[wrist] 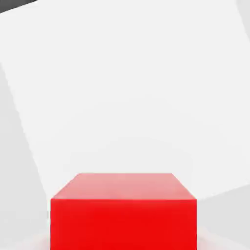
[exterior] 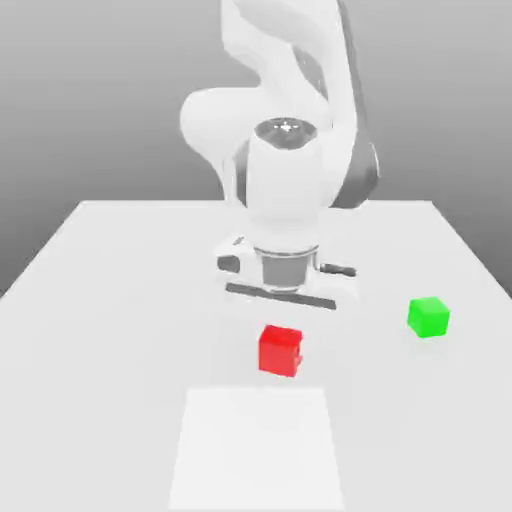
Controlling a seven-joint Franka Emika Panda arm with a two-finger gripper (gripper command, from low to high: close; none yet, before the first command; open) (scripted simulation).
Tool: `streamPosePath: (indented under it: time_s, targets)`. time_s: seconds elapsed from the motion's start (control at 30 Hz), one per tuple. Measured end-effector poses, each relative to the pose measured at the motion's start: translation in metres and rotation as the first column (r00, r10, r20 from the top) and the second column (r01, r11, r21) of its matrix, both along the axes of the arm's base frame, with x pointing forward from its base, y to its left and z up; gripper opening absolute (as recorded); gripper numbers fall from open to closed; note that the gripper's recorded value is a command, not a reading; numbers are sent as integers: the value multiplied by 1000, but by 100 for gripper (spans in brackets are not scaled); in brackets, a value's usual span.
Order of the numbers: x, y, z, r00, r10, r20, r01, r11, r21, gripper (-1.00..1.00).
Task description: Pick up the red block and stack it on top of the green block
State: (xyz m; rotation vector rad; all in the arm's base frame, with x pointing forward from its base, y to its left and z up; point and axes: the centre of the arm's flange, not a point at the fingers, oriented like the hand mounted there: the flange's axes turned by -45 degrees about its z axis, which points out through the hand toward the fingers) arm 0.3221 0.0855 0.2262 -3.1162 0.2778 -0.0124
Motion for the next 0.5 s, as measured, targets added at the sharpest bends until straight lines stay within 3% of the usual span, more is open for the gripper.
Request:
streamPosePath:
  time_s: [0.23, 0.5]
  targets:
    - [-54, 114, 16, 937, 348, 5, -348, 937, 4, -100]
    - [-163, 205, 22, 723, 691, -4, -691, 723, -7, -100]
